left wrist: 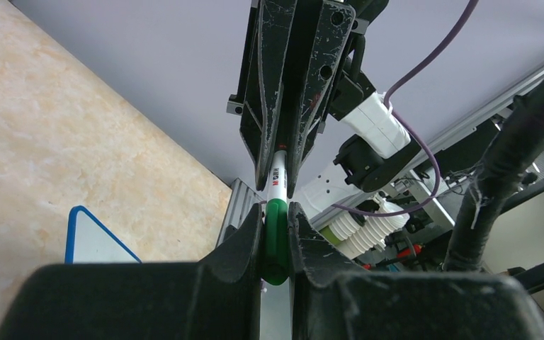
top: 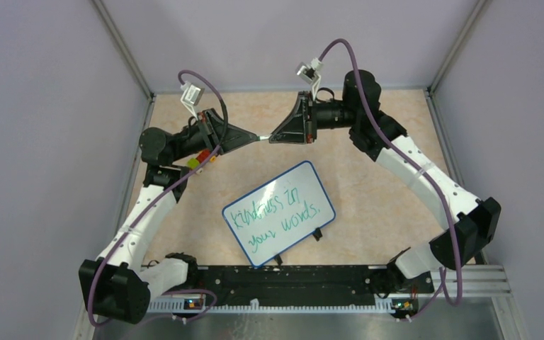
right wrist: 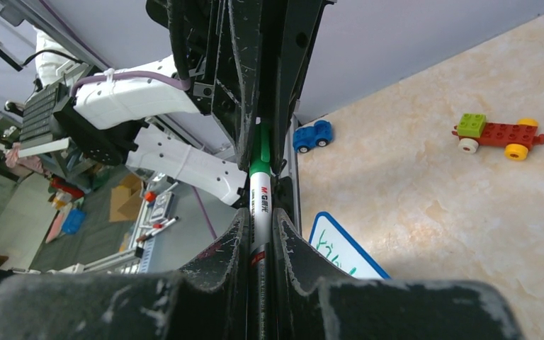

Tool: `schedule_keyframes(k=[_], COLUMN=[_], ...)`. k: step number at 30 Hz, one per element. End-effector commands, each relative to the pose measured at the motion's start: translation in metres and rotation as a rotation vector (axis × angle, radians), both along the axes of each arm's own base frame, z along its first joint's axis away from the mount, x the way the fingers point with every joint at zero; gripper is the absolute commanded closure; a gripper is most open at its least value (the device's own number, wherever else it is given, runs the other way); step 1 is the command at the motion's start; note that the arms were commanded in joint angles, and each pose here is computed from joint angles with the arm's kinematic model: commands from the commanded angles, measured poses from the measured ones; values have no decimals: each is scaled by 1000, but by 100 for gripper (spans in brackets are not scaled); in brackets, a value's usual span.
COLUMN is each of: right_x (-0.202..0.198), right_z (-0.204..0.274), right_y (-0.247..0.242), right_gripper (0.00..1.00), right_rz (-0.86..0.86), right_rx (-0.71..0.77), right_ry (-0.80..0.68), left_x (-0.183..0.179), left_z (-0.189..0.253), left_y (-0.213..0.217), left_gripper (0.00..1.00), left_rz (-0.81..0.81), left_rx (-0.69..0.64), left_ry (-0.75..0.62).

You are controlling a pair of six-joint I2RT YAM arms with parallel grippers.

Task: Write a sentence on the whiteboard
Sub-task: Pass from the left arm to the right, then put down the whiteboard marker at the center of the board.

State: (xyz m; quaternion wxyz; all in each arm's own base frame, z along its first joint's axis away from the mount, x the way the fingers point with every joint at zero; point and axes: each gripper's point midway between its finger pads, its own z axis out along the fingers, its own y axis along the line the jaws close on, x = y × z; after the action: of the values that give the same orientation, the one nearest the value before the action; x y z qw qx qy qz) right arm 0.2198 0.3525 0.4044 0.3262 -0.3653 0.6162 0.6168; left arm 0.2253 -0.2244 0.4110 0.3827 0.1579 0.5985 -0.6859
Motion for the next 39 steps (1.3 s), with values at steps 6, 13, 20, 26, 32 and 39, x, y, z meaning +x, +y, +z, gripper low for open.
schedule_keyframes(k=[6,13,20,26,32,39], right_x=[-30,-24,-6,10,29,82], right_z=[7,5,2,-6,-22,-71], right_y=[29,18,-7,-34,-70,-140], right_gripper=[100,100,100,100,100,100], right_rz=[113,78,1,-82,-201,-508], right_rx=[16,-2,-5,-27,-107,-366], right_ry=[-39,-59,-58,-62,-104,-137], left_x=[1,9,18,25,43,69], left_z=[-2,-11,-19,-15,-31,-50], left_y=[-9,-4,2,9,21,47], left_gripper=[100,87,51,30,3,1], left_rz=[-1,37,89,130,234,394], left_rx=[-21,65,130,188,347,576], left_ry=[-1,-36,-55,-107,-146,-217])
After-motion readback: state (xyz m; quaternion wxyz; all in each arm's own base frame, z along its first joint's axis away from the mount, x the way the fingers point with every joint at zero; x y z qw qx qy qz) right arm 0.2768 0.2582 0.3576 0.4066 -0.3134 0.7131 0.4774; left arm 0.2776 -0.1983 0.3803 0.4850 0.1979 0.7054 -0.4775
